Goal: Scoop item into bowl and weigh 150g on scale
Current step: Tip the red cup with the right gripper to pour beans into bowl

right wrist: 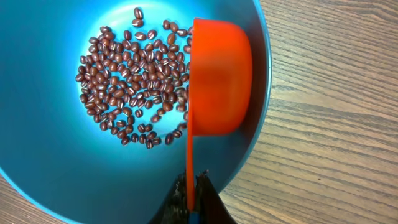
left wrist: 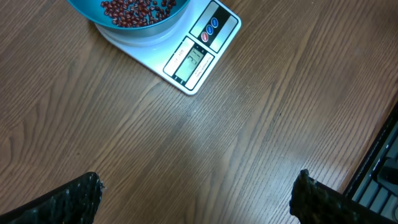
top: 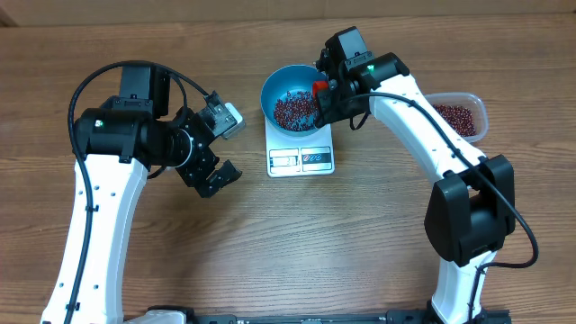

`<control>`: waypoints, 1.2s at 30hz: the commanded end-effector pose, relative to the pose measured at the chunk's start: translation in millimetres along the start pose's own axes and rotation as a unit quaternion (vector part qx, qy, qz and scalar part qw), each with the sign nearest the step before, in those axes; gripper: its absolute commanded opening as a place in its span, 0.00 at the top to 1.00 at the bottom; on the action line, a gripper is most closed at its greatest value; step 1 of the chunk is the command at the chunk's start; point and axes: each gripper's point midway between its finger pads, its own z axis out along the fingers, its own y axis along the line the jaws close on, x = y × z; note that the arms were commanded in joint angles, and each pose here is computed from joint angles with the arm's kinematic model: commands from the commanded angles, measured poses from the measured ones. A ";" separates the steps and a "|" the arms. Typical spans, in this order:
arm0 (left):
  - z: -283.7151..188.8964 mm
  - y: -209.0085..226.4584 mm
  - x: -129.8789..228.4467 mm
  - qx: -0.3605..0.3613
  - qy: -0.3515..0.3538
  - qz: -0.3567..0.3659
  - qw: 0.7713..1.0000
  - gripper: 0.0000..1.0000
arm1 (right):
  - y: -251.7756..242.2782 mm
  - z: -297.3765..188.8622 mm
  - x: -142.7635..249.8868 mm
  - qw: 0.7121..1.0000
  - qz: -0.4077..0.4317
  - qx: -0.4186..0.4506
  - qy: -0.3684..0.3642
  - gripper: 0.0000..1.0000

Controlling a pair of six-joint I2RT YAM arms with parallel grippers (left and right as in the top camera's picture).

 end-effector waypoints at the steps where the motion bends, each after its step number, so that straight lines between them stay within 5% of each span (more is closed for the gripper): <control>1: -8.6 1.1 -5.5 -0.011 -0.012 0.002 1.000 0.00 | 0.5 -28.7 -18.1 0.999 -0.005 0.006 -0.042 0.96; 36: -8.6 1.1 -5.5 -0.011 -0.012 0.002 1.000 0.00 | 2.3 -39.4 -17.4 0.999 -0.001 0.003 -0.046 0.96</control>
